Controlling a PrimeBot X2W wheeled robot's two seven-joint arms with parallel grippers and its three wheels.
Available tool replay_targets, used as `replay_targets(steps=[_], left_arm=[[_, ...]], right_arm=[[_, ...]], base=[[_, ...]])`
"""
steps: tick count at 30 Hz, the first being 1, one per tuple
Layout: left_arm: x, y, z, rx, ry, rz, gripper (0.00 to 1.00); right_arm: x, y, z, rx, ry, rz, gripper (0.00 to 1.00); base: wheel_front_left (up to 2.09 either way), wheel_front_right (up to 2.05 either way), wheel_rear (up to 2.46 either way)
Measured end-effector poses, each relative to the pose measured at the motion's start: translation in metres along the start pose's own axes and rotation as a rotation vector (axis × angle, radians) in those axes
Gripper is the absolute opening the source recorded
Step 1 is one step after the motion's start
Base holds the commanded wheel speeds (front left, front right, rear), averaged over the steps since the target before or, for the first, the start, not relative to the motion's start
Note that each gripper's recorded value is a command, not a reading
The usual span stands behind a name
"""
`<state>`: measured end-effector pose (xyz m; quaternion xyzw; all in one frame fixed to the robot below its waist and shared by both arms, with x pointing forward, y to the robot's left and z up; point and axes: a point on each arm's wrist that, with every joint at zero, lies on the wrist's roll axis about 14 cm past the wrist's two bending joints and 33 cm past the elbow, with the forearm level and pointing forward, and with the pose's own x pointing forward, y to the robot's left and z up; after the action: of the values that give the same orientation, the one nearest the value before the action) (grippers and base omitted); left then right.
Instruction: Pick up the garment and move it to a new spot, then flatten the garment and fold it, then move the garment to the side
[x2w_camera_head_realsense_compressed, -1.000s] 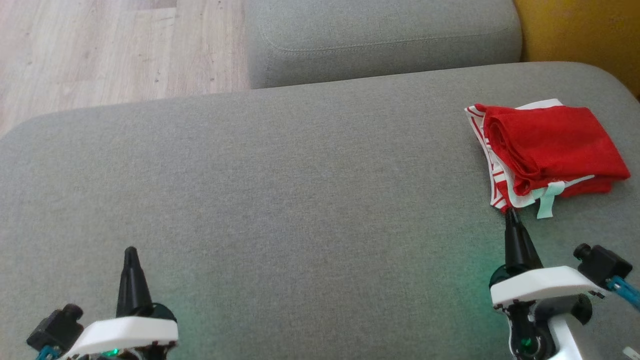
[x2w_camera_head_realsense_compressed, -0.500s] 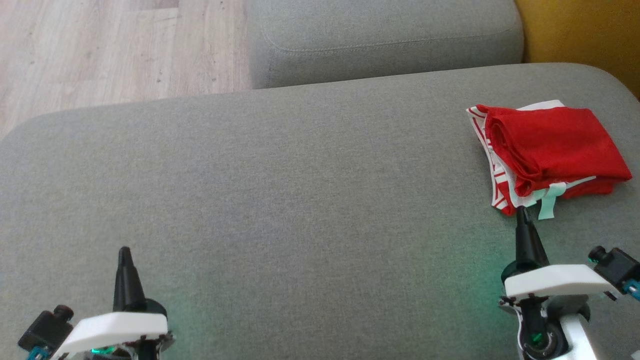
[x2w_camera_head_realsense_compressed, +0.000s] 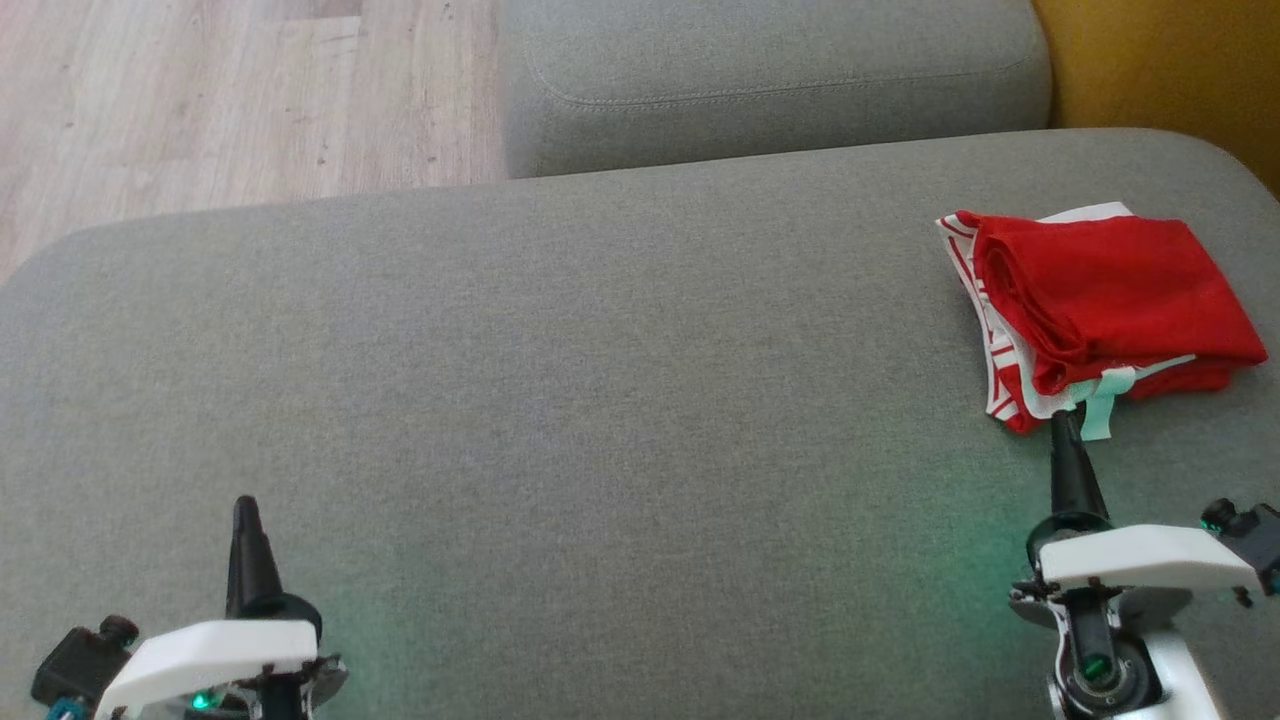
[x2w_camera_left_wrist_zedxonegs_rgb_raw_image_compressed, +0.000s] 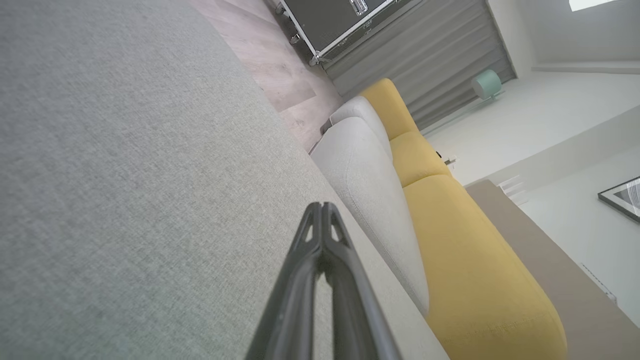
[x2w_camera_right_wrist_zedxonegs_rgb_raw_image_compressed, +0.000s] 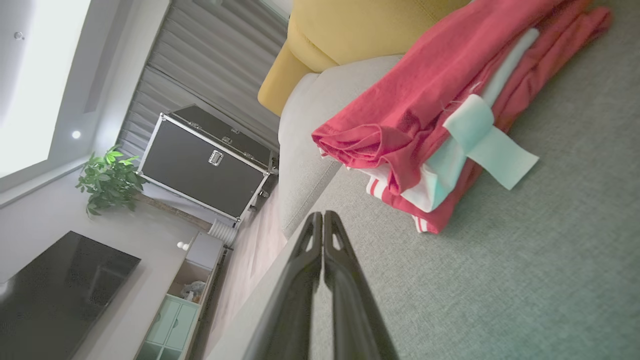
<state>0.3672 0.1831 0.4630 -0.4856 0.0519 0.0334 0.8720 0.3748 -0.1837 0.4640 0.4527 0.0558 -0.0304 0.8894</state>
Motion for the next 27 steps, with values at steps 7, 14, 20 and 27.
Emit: replay_targets(steps=[7,14,20,27], left_arm=[[0.000,0.001,-0.001,-0.067,0.012,0.004,0.00],[0.001,0.000,0.001,-0.134,0.013,0.002,0.00],[0.002,-0.002,0.003,-0.203,0.012,-0.001,0.00],[0.003,-0.002,0.006,-0.271,0.011,-0.005,0.00]], right_arm=[[0.001,0.001,0.003,0.077,-0.005,0.000,0.00],[0.001,0.000,0.006,0.157,-0.008,-0.003,0.00],[0.002,0.001,0.010,0.236,-0.016,0.002,0.00],[0.002,0.001,0.014,0.313,-0.020,0.007,0.00]], base=[[0.00,0.00,0.00],[0.00,0.00,0.00],[0.00,0.00,0.00],[0.00,0.00,0.00]])
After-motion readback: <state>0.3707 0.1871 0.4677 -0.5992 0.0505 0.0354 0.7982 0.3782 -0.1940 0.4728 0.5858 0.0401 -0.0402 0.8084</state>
